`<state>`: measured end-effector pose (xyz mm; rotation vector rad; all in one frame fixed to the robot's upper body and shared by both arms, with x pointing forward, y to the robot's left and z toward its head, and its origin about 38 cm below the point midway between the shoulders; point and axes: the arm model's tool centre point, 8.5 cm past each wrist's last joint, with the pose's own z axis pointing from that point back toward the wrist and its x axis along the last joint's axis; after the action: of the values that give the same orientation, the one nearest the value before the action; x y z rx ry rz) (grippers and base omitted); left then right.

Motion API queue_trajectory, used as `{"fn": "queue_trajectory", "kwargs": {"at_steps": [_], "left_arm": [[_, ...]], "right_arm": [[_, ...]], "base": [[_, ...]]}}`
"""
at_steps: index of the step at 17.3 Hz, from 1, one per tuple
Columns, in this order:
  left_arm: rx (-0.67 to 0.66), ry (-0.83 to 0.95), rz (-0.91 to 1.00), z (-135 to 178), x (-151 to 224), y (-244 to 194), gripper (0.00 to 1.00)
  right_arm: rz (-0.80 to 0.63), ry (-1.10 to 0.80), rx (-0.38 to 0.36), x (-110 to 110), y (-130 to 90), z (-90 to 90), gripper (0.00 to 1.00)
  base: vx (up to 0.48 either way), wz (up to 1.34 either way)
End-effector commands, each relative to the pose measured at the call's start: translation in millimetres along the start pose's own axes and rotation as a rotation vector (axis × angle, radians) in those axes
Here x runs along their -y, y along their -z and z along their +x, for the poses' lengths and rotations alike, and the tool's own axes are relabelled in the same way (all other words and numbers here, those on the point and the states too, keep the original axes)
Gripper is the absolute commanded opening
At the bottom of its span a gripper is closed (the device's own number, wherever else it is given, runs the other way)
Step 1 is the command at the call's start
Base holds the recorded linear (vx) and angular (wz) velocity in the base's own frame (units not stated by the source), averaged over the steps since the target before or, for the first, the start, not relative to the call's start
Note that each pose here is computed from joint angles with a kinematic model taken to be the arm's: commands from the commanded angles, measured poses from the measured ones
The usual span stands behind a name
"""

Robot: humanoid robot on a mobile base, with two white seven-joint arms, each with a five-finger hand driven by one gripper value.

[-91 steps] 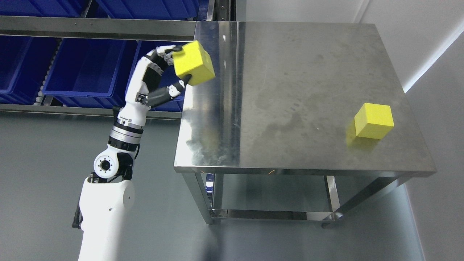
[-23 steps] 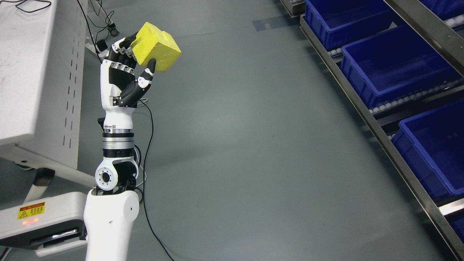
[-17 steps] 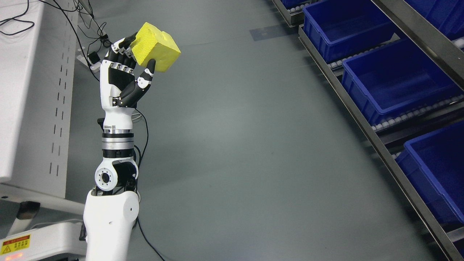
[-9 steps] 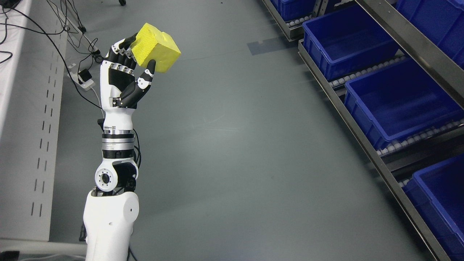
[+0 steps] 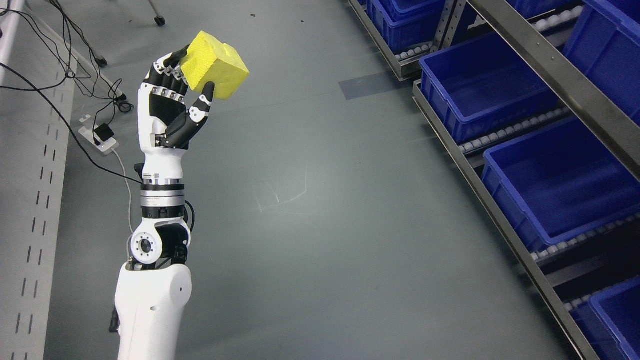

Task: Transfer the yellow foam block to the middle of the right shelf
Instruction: 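Hold the cube raised in the left hand while turning toward the blue bin shelves, then extend the left hand over a middle-shelf blue bin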

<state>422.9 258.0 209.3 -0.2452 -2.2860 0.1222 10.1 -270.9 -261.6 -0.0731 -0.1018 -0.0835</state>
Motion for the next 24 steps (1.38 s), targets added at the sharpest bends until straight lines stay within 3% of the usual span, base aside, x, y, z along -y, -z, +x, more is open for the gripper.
{"fn": "queue_trajectory", "kwargs": {"at_steps": [1, 12, 24], "left_arm": [[0.004, 0.014, -0.013, 3.0, -2.9, 1.4, 0.34], [0.000, 0.002, -0.046, 1.3, 9.3, 6.5, 0.34], [-0.002, -0.006, -0.065, 0.1, 16.5, 7.6, 0.34]], "right_arm": [[-0.017, -0.002, 0.021, 11.1, 0.6, 9.0, 1.00], [-0.017, -0.001, 0.020, 11.2, 0.5, 8.0, 1.00], [-0.017, -0.001, 0.020, 11.2, 0.5, 8.0, 1.00]], "base": [[0.359, 0.04], [0.314, -0.12], [0.168, -0.74]]}}
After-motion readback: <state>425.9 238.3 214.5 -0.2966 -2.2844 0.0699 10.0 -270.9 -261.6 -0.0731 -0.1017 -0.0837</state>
